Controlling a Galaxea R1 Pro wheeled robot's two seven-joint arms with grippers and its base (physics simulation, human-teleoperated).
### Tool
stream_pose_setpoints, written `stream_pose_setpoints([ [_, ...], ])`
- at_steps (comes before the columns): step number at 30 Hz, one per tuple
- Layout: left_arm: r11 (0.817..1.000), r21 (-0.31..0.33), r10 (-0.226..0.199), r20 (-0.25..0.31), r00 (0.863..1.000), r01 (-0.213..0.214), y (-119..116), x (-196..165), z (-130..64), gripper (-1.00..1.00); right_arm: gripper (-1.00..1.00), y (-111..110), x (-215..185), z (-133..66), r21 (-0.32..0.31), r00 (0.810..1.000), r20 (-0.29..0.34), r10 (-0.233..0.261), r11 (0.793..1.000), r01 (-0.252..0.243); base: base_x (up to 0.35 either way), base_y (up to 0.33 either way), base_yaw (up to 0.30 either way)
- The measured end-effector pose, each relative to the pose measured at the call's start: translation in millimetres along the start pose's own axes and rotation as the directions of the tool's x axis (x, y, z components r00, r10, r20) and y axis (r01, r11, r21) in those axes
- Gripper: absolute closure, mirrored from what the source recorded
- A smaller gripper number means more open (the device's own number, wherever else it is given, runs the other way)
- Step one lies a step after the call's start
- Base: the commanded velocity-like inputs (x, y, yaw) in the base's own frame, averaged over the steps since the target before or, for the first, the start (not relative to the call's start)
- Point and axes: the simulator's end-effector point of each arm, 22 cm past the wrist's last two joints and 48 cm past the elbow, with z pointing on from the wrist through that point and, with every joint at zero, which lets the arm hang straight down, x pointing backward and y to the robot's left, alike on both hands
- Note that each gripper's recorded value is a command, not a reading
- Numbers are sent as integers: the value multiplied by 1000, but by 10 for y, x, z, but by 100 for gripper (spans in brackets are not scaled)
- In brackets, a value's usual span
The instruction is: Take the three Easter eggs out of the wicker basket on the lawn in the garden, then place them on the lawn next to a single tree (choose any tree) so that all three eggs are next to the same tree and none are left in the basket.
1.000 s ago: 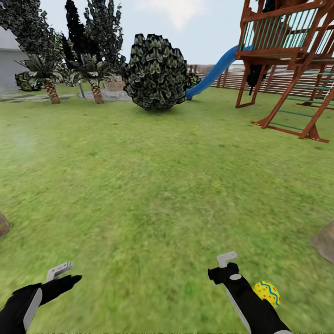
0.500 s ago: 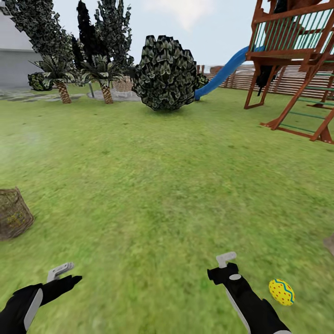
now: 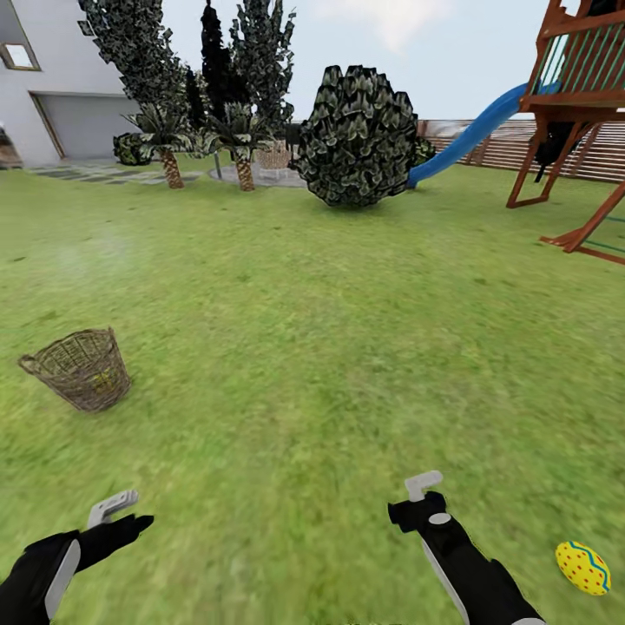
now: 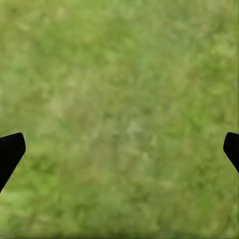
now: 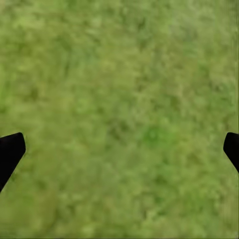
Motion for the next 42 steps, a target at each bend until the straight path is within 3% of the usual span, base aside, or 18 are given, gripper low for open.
stream_pose_setpoints([
  [15,1000,5,-9,5,1000,9,2,-18,-8,-100,-100,3,14,1,-1,1000,-2,2,1000,-2,24,257,27],
  [42,1000,8,-27,-6,1000,27,17,38,2,-100,-100,15,44,5,-2,1000,-8,2,1000,-2,306,165,0],
])
